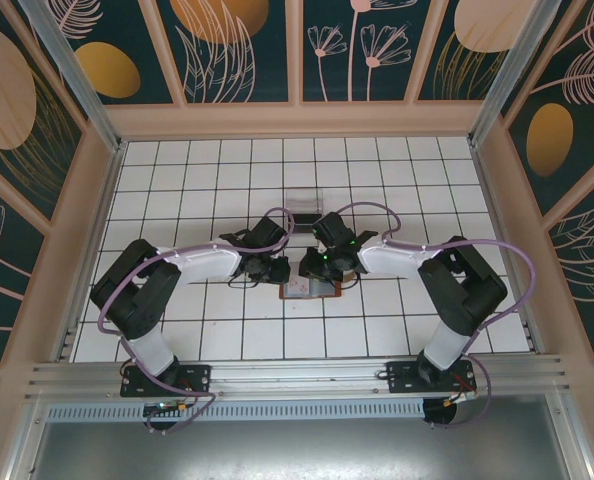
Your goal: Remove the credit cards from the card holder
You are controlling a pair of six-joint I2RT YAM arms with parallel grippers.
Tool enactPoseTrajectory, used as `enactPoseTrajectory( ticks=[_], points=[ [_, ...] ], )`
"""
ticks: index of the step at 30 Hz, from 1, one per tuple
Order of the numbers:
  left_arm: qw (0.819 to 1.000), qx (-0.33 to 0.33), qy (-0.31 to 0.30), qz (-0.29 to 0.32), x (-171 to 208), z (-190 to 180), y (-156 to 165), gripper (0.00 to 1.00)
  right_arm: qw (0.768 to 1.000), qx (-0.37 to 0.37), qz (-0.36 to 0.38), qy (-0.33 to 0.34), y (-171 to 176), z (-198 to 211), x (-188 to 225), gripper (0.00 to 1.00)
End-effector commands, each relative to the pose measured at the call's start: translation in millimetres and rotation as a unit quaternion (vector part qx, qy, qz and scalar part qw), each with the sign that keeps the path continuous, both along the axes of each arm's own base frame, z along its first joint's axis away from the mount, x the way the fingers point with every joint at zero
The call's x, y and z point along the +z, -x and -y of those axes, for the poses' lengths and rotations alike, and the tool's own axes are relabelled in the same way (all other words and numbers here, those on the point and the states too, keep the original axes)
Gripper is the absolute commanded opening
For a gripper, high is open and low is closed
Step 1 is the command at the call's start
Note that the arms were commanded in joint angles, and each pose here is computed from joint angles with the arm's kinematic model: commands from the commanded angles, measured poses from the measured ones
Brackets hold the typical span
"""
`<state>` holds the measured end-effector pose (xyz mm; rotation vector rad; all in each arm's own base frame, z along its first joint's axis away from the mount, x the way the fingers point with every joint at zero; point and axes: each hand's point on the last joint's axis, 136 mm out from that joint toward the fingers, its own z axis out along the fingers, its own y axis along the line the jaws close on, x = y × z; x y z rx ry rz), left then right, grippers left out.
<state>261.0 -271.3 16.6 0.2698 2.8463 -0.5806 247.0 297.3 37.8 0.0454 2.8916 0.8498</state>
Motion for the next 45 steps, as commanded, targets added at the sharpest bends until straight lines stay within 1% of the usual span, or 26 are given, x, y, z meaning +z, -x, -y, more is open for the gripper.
enactPoseTrajectory(
  ticks=[1,8,11,14,19,22,28,31,33,41,44,45],
  points=[
    [1.0,-0.001,-0.024,-0.012,-12.2,-10.5,9.8,0.18,1.0,0.008,-0.004,0.001,1.8,1.8,-9.9,0.23],
    [1.0,-0.001,-0.023,-0.011,-11.3,-10.7,10.2,0.18,1.0,0.009,-0.013,0.017,4.9,6.3,-19.6,0.23],
    [1.0,0.0,-0.025,-0.01,-10.8,-11.3,10.2,0.18,0.999,0.006,-0.014,0.044,5.3,13.7,-23.9,0.23],
    [1.0,0.001,-0.024,-0.008,-8.5,-11.6,9.6,0.18,0.998,0.003,-0.01,0.069,4.8,21.5,-24.1,0.23],
    [1.0,0.001,-0.024,-0.006,-5.0,-10.6,8.6,0.18,0.997,0.003,-0.006,0.075,5.0,22.6,-17.8,0.23],
    [1.0,0.003,-0.023,-0.006,-3.3,-10.0,7.8,0.18,0.998,0.008,0.005,0.064,2.7,16.3,-9.0,0.23],
    [1.0,0.006,-0.004,0.021,26.2,-2.3,-3.2,0.19,0.999,0.004,0.031,0.03,-4.9,7.1,16.2,0.24],
    [1.0,0.009,-0.001,0.024,32.5,-1.9,-4.0,0.19,0.999,0.001,0.035,0.023,-6.3,7.5,21.7,0.24],
    [0.999,0.009,0.01,0.034,43.4,4.7,-10.6,0.2,0.999,-0.002,0.035,0.022,-6.5,8.9,22.9,0.24],
    [1.0,0.003,0.009,0.023,36.7,13.3,-10.5,0.25,0.999,-0.003,0.028,0.018,-5.3,10.1,17.6,0.24],
    [1.0,0.0,0.006,0.017,31.6,14.2,-8.4,0.24,1.0,-0.004,0.025,0.018,-4.1,10.4,15.5,0.24],
    [1.0,0.0,-0.004,0.006,19.6,12.6,-6.5,0.23,0.999,-0.003,0.026,0.018,-4.2,10.5,15.7,0.24]
  ],
)
